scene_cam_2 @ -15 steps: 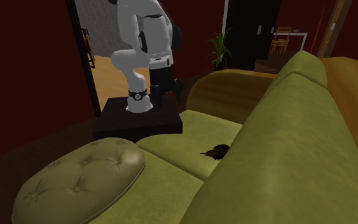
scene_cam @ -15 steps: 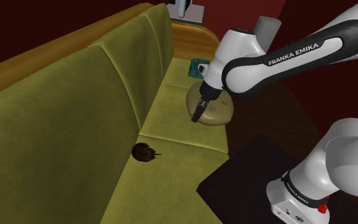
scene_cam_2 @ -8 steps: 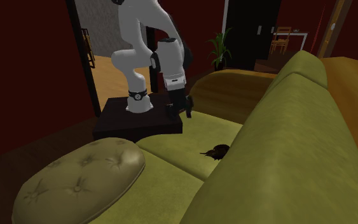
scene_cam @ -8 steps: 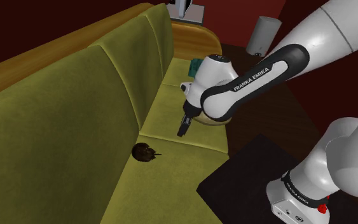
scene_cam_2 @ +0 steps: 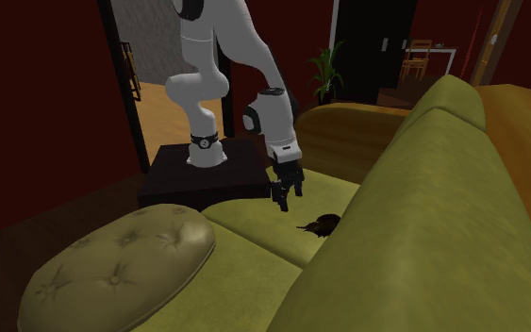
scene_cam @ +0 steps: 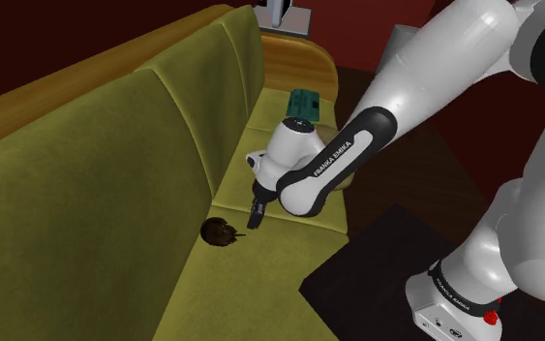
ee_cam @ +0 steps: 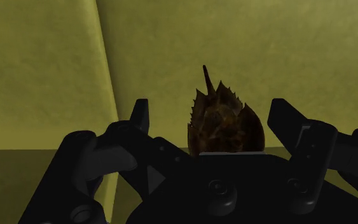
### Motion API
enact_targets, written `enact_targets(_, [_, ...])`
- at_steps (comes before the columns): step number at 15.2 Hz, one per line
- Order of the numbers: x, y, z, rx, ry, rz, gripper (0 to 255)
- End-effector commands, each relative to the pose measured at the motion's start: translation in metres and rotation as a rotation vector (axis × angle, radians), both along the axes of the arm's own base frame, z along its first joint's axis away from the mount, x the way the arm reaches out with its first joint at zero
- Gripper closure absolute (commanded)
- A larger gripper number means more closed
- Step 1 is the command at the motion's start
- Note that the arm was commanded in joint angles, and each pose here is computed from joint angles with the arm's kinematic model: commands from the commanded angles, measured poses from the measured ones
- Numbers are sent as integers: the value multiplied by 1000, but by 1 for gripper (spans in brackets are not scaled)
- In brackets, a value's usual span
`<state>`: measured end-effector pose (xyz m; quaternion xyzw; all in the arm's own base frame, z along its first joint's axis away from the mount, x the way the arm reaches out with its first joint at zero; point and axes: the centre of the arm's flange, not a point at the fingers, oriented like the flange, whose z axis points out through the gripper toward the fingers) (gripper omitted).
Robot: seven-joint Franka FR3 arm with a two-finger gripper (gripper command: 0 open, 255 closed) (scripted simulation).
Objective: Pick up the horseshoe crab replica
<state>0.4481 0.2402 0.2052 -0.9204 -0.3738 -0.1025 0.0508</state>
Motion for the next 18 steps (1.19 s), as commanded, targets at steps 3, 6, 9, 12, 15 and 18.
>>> enact_targets(3, [7,32,-46,0,-18,70,0])
enact_targets(6, [9,39,-65,0,-22,86,0])
enact_targets(9, [9,39,-81,0,-22,86,0])
enact_targets(12, [9,39,-95,0,-22,86,0])
enact_targets(15, [9,39,-95,0,-22,86,255])
enact_targets(18, [8,38,-94,0,-22,86,255])
